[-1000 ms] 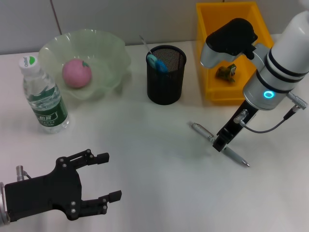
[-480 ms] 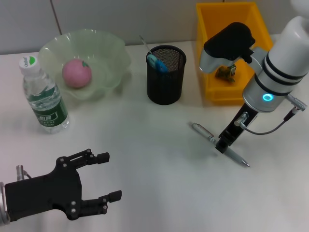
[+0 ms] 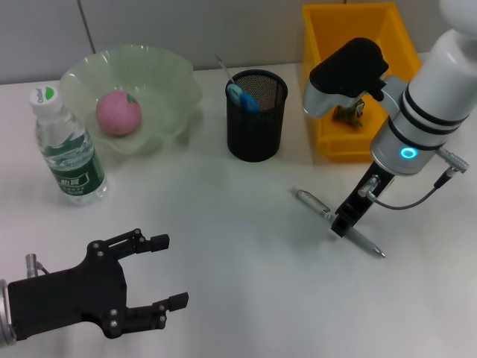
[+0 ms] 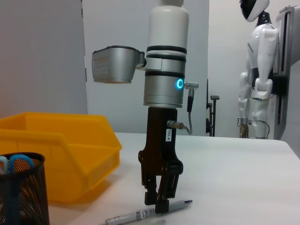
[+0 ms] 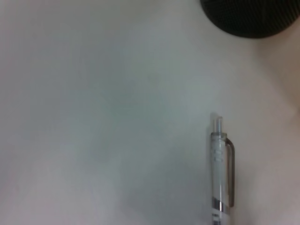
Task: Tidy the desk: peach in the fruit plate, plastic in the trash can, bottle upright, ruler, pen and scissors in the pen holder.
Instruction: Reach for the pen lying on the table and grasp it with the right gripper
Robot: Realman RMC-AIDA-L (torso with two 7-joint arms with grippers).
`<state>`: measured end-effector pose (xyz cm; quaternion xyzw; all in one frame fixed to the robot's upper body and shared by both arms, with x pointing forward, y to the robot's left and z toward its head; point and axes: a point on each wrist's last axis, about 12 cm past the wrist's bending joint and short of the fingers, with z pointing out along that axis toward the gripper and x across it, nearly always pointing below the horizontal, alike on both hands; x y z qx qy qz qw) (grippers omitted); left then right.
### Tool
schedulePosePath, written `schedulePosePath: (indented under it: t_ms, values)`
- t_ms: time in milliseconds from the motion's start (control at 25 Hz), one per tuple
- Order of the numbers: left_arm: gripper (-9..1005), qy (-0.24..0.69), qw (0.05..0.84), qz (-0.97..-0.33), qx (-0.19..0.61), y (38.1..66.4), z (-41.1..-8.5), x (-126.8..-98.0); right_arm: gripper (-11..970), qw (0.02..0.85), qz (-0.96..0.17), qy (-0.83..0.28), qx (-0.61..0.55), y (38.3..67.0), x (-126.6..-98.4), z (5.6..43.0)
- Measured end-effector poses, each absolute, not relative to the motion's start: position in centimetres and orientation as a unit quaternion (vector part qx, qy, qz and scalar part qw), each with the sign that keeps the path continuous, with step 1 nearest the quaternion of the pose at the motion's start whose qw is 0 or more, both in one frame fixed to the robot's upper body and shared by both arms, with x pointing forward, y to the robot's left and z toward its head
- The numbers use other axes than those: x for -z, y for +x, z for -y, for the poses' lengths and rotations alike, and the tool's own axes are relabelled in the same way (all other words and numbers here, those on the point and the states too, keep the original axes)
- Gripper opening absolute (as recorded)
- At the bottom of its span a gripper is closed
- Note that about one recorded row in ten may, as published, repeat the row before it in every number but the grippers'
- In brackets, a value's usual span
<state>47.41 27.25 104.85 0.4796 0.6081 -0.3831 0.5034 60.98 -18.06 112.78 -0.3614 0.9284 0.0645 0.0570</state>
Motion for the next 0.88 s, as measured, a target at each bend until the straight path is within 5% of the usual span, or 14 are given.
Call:
schedulePosePath:
  t_ms: [880]
  values:
    - [827,0.477,0.505,-0.609,0.384,47.34,-27.3,-104.84,210,0.053,-0.929,-0.361,-0.066,61.01,-112.42,17.85]
